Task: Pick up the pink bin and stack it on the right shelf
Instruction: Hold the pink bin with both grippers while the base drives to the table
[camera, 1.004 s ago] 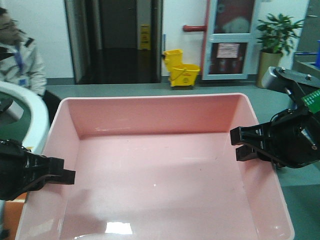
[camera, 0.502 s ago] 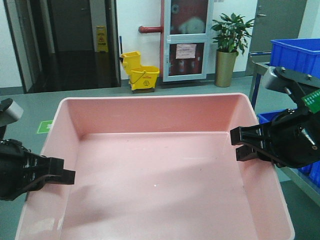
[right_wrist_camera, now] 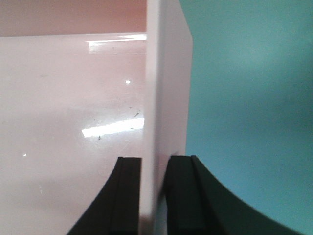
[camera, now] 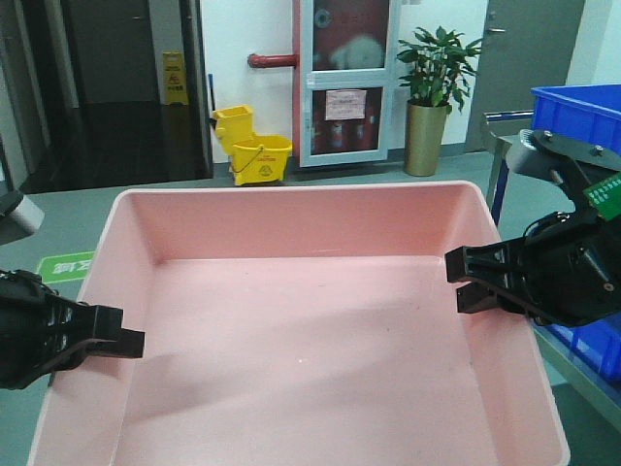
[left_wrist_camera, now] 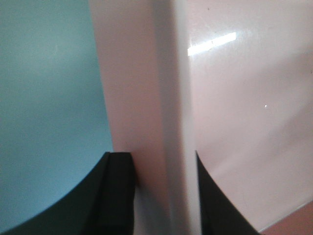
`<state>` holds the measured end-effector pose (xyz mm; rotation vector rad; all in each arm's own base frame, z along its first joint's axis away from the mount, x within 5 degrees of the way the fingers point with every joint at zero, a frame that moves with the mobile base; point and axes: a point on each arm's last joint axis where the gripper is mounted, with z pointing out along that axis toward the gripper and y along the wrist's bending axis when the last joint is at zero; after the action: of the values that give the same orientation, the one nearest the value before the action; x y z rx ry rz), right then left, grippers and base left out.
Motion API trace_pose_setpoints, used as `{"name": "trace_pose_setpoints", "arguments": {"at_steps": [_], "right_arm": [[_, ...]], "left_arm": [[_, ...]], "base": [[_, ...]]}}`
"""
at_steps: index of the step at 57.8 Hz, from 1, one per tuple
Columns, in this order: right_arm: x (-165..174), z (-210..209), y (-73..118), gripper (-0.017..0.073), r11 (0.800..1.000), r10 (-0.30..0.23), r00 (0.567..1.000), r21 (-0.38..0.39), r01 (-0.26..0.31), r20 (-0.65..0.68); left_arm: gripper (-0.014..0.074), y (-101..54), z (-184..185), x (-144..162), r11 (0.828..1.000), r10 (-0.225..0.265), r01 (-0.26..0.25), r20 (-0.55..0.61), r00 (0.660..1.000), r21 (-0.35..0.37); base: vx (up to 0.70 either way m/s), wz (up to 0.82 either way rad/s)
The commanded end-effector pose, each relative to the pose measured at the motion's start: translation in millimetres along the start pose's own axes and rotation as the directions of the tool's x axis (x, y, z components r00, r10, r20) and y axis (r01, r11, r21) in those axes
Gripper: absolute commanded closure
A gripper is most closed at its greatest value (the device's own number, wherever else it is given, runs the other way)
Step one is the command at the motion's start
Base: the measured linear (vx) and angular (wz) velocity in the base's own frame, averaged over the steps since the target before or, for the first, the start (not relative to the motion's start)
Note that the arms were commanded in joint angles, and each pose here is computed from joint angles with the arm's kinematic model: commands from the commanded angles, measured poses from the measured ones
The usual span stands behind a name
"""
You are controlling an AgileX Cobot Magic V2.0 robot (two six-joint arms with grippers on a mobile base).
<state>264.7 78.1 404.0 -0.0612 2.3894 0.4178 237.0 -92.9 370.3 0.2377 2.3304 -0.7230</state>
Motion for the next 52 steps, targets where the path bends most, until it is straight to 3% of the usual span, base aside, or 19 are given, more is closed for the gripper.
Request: {"name": "trace_pose_setpoints", "arguments": {"at_steps": [1, 52], "right_arm": [[-14.9, -21.4, 7.6, 0.0568, 0.998, 0.027, 0.987, -0.064, -0.017, 0.156], [-15.0, -21.4, 7.7, 0.0568, 0.998, 0.027, 0.987, -0.065, -0.017, 0.157]], "left_arm": [[0.0595, -17.1, -16.5, -7.4, 0.997, -0.008, 0.001, 0.083, 0.997, 0.083], [0.0595, -17.1, -16.5, -7.7, 0.997, -0.008, 0.001, 0.086, 0.996, 0.082]], "base": [[0.5, -0.19], [0.49, -0.5]]}}
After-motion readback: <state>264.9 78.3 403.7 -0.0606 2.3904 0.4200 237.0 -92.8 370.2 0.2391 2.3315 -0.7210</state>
